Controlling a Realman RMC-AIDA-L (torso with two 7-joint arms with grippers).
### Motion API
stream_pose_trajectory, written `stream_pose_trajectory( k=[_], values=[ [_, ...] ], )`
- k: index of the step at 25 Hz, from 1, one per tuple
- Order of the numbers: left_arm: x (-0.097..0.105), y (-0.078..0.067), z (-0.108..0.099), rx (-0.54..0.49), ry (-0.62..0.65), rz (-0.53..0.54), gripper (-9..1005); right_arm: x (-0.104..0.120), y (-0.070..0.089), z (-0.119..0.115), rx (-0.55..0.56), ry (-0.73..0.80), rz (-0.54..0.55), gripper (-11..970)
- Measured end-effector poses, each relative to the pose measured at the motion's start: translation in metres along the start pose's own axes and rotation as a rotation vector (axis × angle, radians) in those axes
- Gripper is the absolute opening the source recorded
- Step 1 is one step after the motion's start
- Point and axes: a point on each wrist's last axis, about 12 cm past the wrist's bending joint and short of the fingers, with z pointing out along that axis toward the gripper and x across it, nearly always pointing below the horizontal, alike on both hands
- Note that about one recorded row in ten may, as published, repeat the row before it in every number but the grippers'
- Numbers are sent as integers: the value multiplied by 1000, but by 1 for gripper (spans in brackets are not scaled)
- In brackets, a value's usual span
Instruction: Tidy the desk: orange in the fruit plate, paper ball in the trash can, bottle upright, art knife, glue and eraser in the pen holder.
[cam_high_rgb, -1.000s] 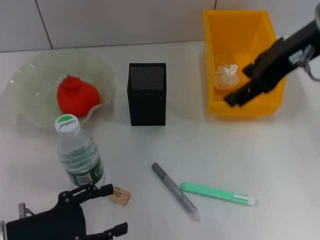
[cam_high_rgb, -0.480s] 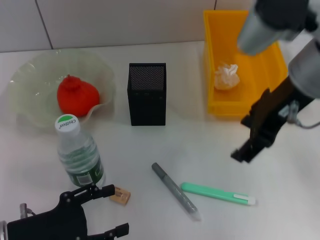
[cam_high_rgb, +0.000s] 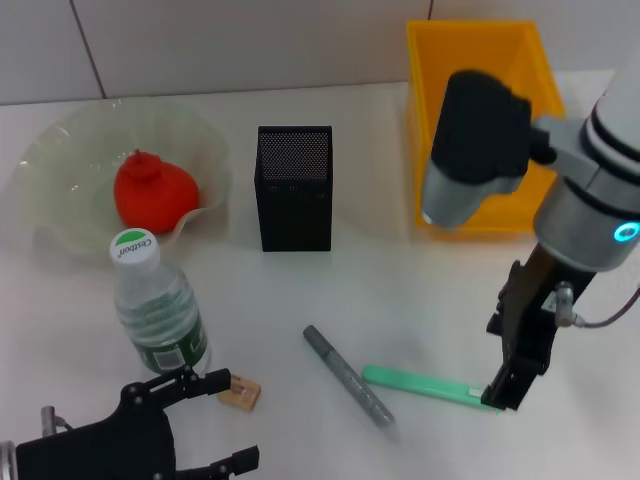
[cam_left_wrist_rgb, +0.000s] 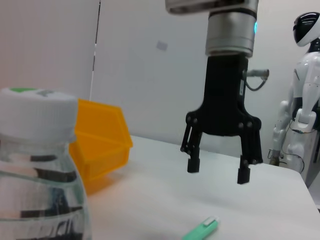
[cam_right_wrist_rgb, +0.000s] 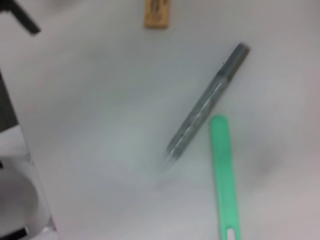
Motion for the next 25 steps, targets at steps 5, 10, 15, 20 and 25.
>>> stream_pose_trajectory(
  k=[5, 10, 15, 20, 25],
  values=[
    [0, -1, 2, 12, 4, -4, 842, -4, 0, 14, -16, 25, -31, 837],
    [0, -1, 3, 18, 4, -2, 842, -9, 2, 31, -1, 41, -52, 837],
    [0, -1, 4, 25, 6, 2, 841, -12, 0, 39, 15, 37, -57, 837],
    [-1, -1, 5, 29, 5, 3, 841, -14, 0, 46, 29, 39, -66, 837],
    [-1, -1, 5, 29, 4, 4, 841, -15, 0, 51, 39, 41, -59, 838]
  ],
)
